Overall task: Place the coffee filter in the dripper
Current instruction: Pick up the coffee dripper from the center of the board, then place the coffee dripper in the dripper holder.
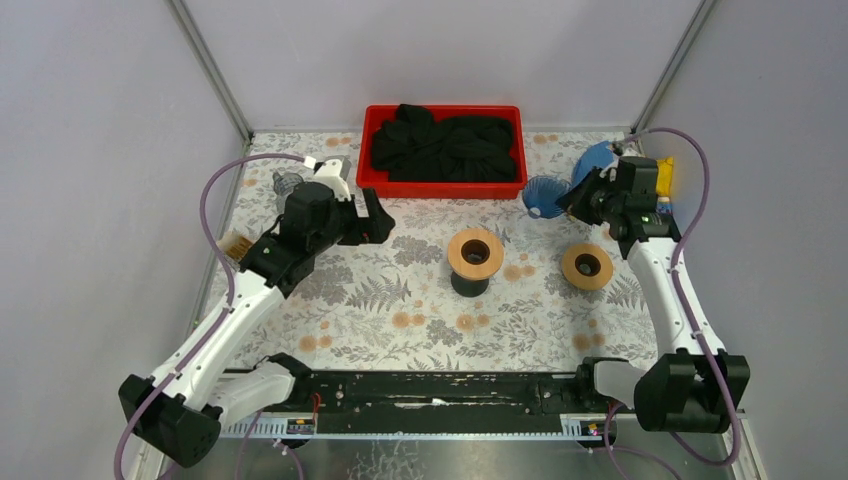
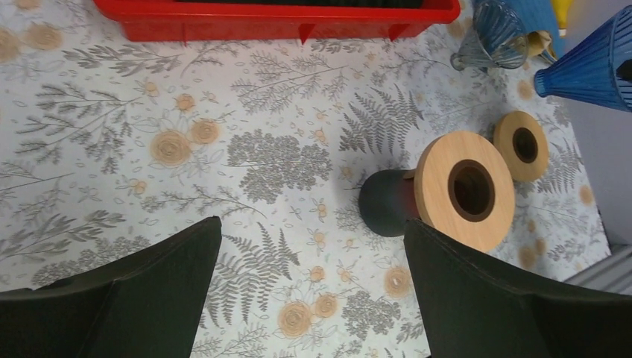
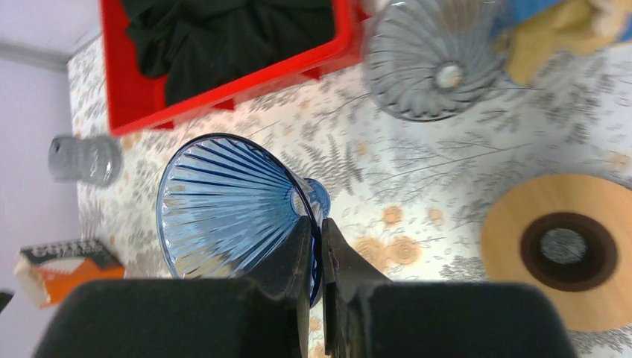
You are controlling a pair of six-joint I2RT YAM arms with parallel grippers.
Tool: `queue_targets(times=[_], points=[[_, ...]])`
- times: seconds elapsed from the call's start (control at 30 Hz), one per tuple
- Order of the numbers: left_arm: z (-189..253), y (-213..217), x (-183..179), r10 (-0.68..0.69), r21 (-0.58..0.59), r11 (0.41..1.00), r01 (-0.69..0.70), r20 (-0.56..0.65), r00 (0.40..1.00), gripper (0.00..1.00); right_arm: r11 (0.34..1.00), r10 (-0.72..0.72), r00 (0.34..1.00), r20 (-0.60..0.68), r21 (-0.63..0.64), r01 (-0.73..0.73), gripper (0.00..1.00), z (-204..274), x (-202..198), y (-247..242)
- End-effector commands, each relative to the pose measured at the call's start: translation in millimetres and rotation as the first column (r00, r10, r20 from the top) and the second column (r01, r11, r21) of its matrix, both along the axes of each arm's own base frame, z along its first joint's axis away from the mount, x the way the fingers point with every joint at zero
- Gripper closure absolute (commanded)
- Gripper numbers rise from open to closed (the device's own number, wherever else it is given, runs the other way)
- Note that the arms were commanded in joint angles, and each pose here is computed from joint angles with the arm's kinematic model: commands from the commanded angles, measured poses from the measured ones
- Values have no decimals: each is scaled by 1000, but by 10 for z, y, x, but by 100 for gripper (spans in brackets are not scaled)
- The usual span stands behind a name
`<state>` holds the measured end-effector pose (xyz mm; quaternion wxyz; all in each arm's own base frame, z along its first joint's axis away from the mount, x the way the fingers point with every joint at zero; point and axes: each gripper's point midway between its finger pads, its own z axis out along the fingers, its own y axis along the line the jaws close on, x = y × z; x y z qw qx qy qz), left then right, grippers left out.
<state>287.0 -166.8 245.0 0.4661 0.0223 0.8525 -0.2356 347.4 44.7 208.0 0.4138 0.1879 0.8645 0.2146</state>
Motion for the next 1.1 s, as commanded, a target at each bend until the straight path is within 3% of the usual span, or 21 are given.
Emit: queue_targets(times=[0.0,0.43,1.07], points=[[241,-178,8,-40,-107,993,40,1,999,0,985,173,983,69,2,-174,100,384,-88,440],[311,-597,-25,-123,-190,975,115,-29,992,0,899,436,896,83,6,-438,100,718,-461,1112],[405,-857,-57,-182,-262,950,172,-15,983,0,824,563,825,-39,-51,-564,100,284,-655,1561]])
